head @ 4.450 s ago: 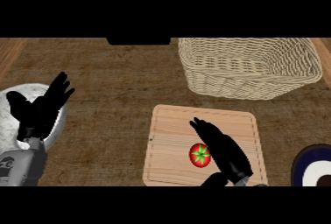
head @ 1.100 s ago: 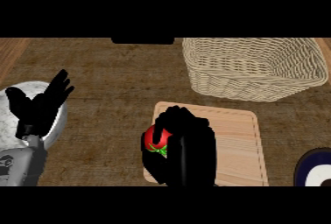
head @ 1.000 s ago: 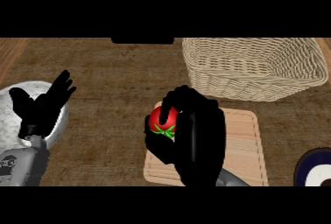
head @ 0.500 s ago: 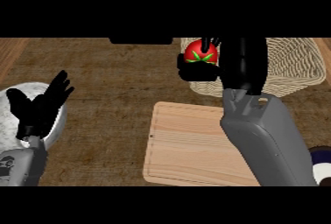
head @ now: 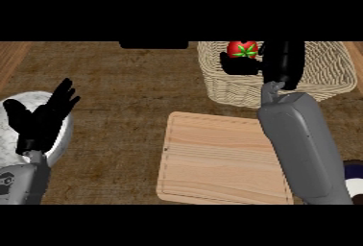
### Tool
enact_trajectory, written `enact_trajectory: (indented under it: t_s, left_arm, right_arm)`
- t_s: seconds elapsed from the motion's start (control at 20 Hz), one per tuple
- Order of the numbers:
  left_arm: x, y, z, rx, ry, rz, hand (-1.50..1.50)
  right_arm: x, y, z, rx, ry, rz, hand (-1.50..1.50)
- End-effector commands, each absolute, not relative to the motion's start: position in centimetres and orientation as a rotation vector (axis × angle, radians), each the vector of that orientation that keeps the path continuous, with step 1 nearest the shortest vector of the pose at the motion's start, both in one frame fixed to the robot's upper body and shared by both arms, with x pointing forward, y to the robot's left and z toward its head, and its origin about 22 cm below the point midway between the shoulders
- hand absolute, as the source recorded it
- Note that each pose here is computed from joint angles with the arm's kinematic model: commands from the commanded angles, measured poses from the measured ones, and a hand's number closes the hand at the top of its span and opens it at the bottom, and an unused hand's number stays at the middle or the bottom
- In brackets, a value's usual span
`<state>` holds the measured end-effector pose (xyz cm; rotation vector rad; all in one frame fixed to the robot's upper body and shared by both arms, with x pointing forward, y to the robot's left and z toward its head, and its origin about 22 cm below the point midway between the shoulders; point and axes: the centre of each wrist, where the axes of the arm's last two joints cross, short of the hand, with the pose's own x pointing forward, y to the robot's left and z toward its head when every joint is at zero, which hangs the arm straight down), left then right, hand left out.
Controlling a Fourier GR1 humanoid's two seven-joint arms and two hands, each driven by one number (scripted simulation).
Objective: Pick the tomato from the cutting board and place it in the basket
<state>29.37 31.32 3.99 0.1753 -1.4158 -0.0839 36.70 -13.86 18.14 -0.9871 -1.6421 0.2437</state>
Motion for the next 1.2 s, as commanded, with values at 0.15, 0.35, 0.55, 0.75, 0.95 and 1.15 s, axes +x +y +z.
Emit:
enact_trajectory:
  t_s: [0.15,0.35,0.55,0.75,0.95,1.15]
  left_arm:
    - [30.1,31.4,3.6,0.190,-1.388,-0.079,0.00]
    - [29.8,30.5,5.2,0.187,-1.378,-0.084,0.00]
    - [29.1,29.9,2.7,0.190,-1.389,-0.095,0.00]
    - [29.1,32.0,4.1,0.194,-1.385,-0.087,0.00]
    - [29.2,31.0,4.0,0.199,-1.379,-0.065,0.00]
    - [29.6,31.4,3.4,0.186,-1.356,-0.068,0.00]
  right_arm:
    - [40.5,-15.3,16.2,-0.996,-1.595,0.229,-1.50]
    - [40.2,-16.0,17.5,-0.912,-1.676,0.255,-1.50]
    - [41.0,-17.0,16.8,-0.900,-1.725,0.129,-1.50]
    - [39.8,-20.7,17.8,-0.825,-1.700,-0.220,-1.50]
    - [38.2,-26.4,20.6,-0.767,-1.720,-0.377,-1.50]
    - [35.0,-31.5,20.0,-0.740,-1.687,-0.338,-1.50]
